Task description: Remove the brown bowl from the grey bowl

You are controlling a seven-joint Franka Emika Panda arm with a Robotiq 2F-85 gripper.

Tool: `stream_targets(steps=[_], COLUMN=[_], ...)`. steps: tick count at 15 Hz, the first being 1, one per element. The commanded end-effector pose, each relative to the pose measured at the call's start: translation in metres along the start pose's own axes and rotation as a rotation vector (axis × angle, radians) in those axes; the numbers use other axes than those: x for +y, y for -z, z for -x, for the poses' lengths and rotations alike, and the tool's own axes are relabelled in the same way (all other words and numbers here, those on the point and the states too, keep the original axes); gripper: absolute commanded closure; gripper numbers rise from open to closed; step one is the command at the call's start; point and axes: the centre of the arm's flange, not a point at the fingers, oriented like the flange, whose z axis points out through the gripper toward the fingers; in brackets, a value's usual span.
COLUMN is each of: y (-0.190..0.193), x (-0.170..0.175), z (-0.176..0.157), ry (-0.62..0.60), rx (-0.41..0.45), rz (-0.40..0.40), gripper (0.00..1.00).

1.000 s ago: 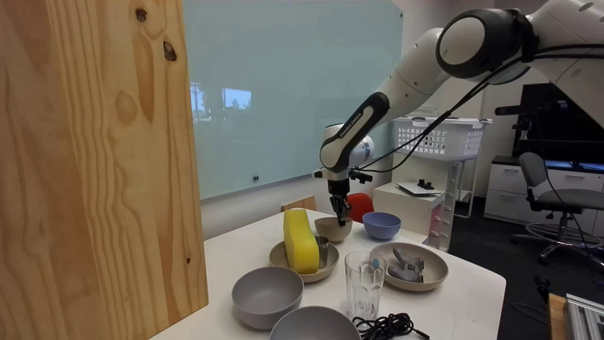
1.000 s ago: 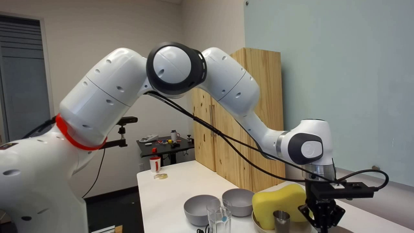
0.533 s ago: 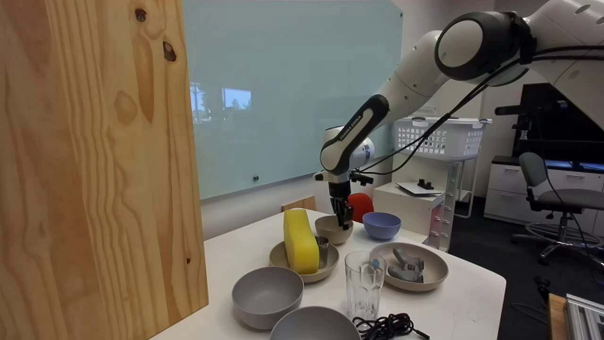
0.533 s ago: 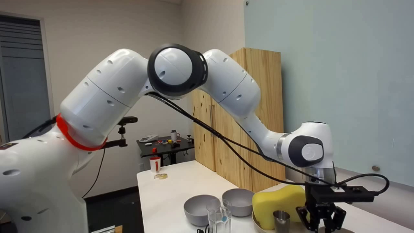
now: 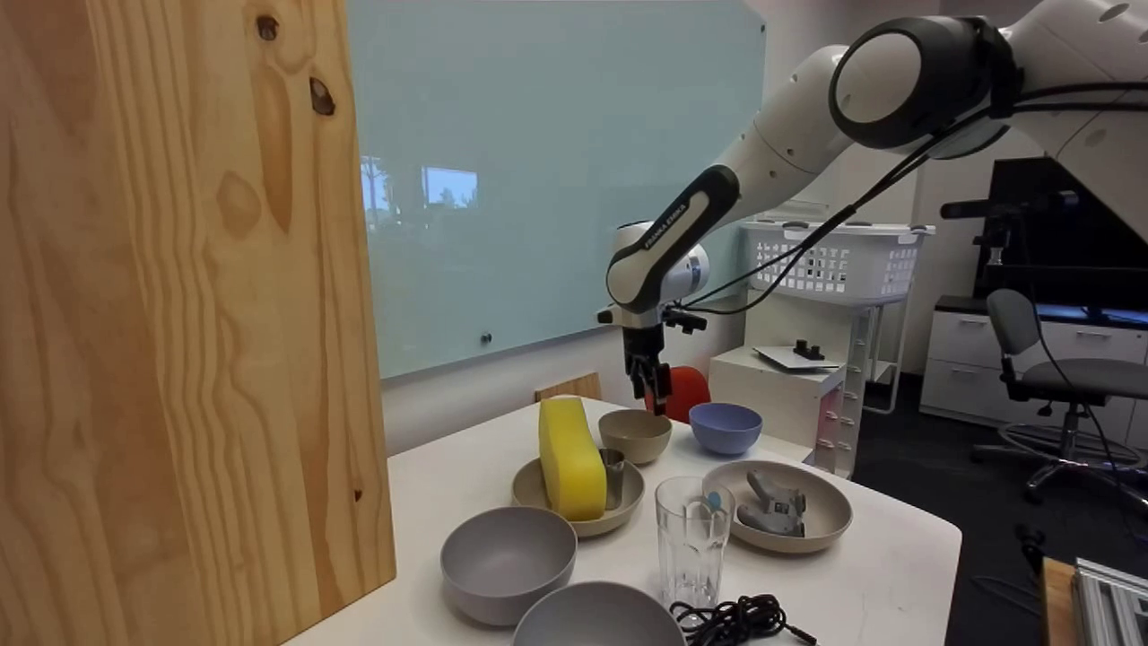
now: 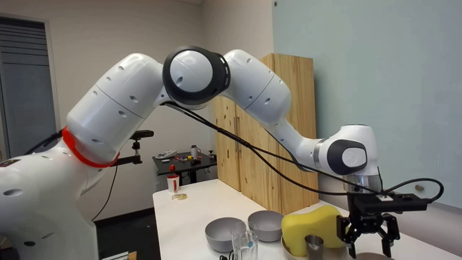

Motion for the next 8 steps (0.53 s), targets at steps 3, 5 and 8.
stream_targets(steps=[3,5,8], y=[0.068,0.088,0.106], x=[0.01,0.009,0.005], z=[0.031,0.052,0.073], ry=[-0.098,-0.227,-0.401], rx=[-0.01,0.0,0.024], rz=[0.048,0.047,0.084], gripper=[0.0,0.0,0.0])
